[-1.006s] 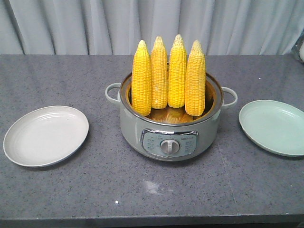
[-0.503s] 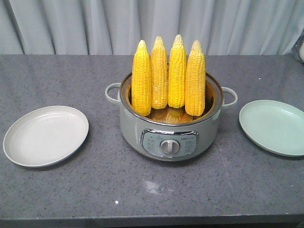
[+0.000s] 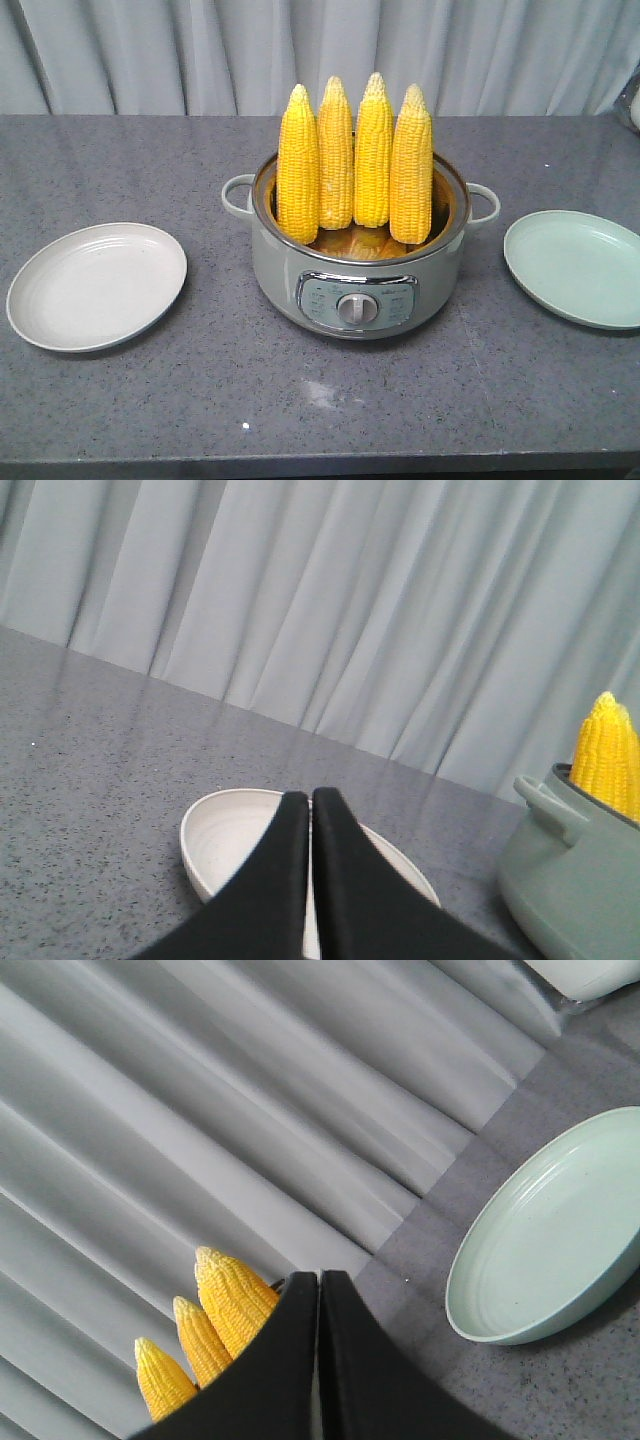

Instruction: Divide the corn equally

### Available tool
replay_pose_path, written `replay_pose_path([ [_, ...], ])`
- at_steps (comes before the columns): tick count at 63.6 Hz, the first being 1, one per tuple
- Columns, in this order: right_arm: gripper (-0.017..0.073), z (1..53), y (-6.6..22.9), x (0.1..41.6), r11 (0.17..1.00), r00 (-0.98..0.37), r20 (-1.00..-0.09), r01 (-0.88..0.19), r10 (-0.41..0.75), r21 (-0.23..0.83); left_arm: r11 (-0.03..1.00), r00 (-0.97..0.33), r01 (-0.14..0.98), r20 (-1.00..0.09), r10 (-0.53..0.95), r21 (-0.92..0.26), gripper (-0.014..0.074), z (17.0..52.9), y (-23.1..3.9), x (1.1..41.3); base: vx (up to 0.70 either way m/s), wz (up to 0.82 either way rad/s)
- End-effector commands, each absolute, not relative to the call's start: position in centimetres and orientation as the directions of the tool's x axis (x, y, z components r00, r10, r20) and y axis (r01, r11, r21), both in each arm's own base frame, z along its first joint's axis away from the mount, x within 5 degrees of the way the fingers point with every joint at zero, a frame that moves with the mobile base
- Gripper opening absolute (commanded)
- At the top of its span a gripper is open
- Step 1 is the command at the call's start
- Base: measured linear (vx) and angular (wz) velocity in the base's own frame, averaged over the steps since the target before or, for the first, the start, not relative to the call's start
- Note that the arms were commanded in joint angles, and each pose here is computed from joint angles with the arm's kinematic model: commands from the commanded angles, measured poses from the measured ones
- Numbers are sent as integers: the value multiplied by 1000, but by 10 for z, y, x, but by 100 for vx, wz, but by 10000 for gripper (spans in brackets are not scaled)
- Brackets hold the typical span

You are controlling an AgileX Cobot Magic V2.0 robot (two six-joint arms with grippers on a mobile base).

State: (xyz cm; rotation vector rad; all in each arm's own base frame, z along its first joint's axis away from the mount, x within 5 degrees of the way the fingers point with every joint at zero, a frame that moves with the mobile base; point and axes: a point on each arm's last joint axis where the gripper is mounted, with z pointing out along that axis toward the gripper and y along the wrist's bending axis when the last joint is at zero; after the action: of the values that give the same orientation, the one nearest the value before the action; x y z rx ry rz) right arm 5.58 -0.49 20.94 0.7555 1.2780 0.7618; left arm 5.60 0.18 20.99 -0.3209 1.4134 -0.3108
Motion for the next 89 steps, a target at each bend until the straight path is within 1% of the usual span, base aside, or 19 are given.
replay_pose_path([
  [1,-4,214,-9,54,544,205,-517,-108,831,832,900,243,82,-868,-434,-427,-7,223,2,52,0,0],
  [5,-4,215,-10,54,538,215,-508,-115,834,835,860,282,125,-813,-510,-496,-7,227,2,51,0,0],
  [11,-4,215,-10,54,520,217,-488,-123,845,845,725,328,220,-651,-685,-653,-7,235,5,48,0,0],
  [15,-4,215,-10,54,515,214,-484,-123,848,848,643,362,289,-541,-760,-710,-7,241,8,45,0,0],
  [23,-4,215,-9,54,517,211,-487,-120,847,847,610,426,353,-458,-780,-710,-7,248,11,40,0,0],
  [31,-4,223,-8,53,543,199,-515,-126,833,830,545,447,465,-347,-825,-697,-7,257,12,34,0,0],
  [35,-4,235,-6,50,579,190,-553,-134,811,804,537,444,508,-329,-833,-673,-7,260,11,31,0,0],
  [37,-4,242,-4,49,611,184,-586,-137,789,780,536,439,534,-327,-837,-654,-7,261,9,30,0,0],
  [42,-4,263,0,45,724,151,-708,-122,690,679,547,420,593,-353,-836,-591,-7,267,2,27,0,0],
  [47,-4,290,5,42,840,82,-837,-95,542,534,593,405,623,-438,-803,-510,-7,281,-7,22,0,0],
  [51,-4,314,8,43,909,32,-911,-89,411,407,649,408,632,-530,-743,-423,-7,297,-16,17,0,0],
  [56,-4,342,11,48,960,-32,-965,-102,260,262,731,435,602,-635,-638,-323,-7,318,-24,10,0,0],
  [59,-4,357,13,53,975,-77,-980,-118,182,190,783,458,570,-694,-555,-250,-7,331,-28,7,0,0],
  [62,-4,373,15,61,983,-128,-987,-140,98,115,809,459,549,-733,-503,-210,-7,343,-30,6,0,0],
  [66,-4,389,17,72,985,-179,-984,-169,15,45,828,444,535,-778,-445,-168,-7,357,-33,8,0,0],
  [70,-4,402,17,85,983,-199,-979,-183,-31,7,833,407,534,-820,-402,-144,-7,367,-36,15,0,0],
  [75,-4,412,16,98,983,-202,-979,-182,-40,-3,818,341,558,-859,-382,-142,-7,375,-41,24,0,0],
  [79,-3,412,15,106,984,-209,-977,-177,-37,1,793,300,587,-866,-400,-164,-7,379,-43,29,0,0],
  [89,0,409,15,111,984,-228,-973,-176,-40,0,782,288,599,-865,-411,-172,-7,380,-44,30,0,0],
])
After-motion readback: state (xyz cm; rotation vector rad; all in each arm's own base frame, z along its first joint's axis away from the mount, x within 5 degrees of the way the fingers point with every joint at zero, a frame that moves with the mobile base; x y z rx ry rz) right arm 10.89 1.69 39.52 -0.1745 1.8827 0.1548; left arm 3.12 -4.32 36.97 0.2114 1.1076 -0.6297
